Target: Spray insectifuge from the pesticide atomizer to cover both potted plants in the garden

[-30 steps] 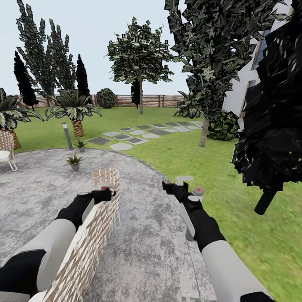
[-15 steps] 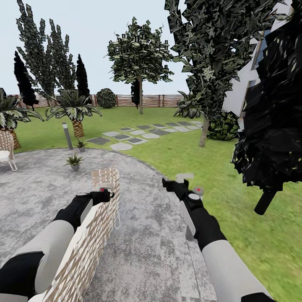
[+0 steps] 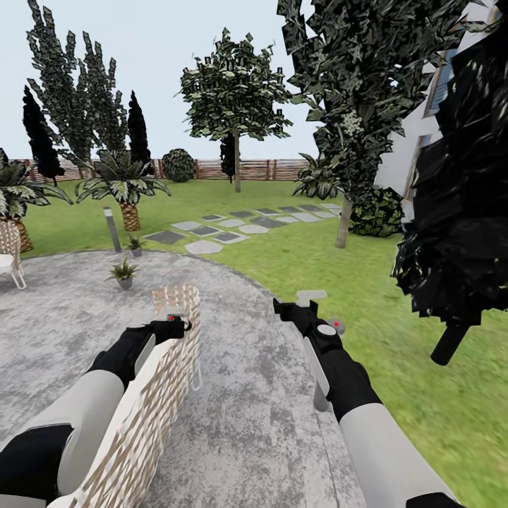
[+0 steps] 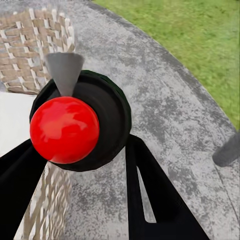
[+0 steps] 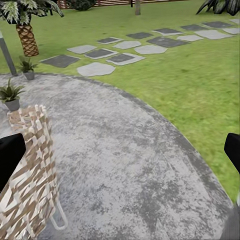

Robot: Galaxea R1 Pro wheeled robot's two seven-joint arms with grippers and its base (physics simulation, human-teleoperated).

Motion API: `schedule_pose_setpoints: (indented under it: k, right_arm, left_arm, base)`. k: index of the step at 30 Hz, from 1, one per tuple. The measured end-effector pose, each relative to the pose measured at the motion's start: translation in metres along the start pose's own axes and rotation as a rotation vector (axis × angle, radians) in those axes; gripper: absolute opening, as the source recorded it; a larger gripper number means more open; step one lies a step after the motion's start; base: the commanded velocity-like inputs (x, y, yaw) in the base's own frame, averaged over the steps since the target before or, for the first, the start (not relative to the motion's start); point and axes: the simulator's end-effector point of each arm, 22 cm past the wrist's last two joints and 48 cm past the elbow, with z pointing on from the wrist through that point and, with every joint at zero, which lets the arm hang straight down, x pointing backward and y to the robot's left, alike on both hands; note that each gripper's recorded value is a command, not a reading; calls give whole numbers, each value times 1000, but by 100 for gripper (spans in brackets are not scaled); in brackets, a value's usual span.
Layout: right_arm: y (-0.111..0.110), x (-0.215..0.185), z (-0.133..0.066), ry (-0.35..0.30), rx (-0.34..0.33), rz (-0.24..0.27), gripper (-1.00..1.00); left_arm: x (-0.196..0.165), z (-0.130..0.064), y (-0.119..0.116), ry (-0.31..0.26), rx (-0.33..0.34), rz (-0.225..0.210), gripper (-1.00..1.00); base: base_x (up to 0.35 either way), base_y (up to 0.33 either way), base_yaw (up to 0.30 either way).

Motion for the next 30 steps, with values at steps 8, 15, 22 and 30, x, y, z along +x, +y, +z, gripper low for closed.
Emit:
schedule_pose_setpoints:
  k: [8,15,22,30]
  right_arm:
    - [0,0,0,0,1,1,100]
    - [0,0,0,0,1,0,100]
    - [0,0,0,-1,0,1,100]
    - [0,-1,0,-2,0,1,100]
  left_arm:
    - [1,0,0,1,0,0,-100]
    - [0,0,2,0,-2,0,-100]
    - [1,0,3,1,-4,0,-100]
    - [1,0,3,2,-4,0,-100]
  base:
    - [337,0,0]
    - [339,0,0]
    - [340,0,0]
    - [340,0,0]
